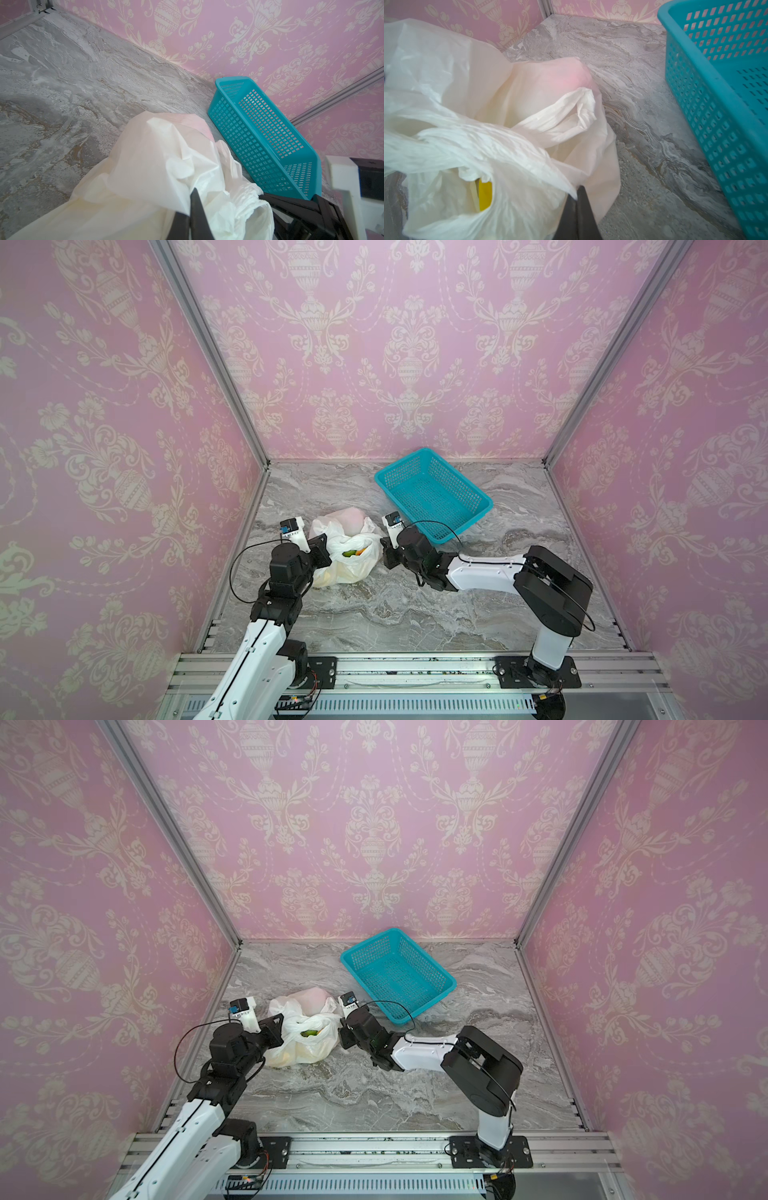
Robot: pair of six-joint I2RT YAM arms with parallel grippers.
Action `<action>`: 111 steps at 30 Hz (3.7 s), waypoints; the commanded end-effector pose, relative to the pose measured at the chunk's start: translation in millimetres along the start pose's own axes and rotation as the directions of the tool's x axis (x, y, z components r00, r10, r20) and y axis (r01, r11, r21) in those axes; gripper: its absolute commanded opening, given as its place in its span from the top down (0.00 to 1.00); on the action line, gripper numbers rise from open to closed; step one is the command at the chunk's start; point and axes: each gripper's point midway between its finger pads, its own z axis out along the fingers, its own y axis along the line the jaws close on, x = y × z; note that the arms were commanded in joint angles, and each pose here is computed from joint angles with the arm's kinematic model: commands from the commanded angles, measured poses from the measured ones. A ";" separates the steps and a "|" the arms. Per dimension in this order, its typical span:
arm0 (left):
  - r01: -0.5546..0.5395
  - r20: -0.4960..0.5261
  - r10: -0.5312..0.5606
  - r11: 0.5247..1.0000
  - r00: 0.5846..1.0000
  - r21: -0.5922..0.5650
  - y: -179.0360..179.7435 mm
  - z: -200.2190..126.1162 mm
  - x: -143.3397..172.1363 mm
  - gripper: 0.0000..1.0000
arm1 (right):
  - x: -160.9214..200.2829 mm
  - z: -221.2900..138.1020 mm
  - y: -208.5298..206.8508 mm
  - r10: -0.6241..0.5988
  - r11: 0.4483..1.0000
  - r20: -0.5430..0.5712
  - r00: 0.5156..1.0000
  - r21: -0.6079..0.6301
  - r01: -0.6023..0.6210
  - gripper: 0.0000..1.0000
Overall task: Untie the knot of the plastic bag and take out the fruit
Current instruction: Untie the plastic bag at the middle-left of the table.
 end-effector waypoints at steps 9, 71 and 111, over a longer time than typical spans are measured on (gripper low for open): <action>-0.024 0.053 0.031 0.991 0.998 -0.132 18.6 -9.1 -16.8 1.00 | -21.4 -29.7 -42.5 0.100 0.987 0.164 0.981 0.112 -0.119 1.00; -0.060 0.270 0.024 0.990 0.963 0.124 -24.6 -75.9 -59.1 0.09 | -53.7 -10.1 -24.4 -0.125 0.978 -0.116 0.985 0.155 0.143 0.23; -0.659 -0.103 0.654 0.722 0.750 -0.213 -73.4 -1.9 1.3 0.80 | -60.7 -67.6 17.5 -0.047 0.999 0.084 0.995 0.013 0.046 1.00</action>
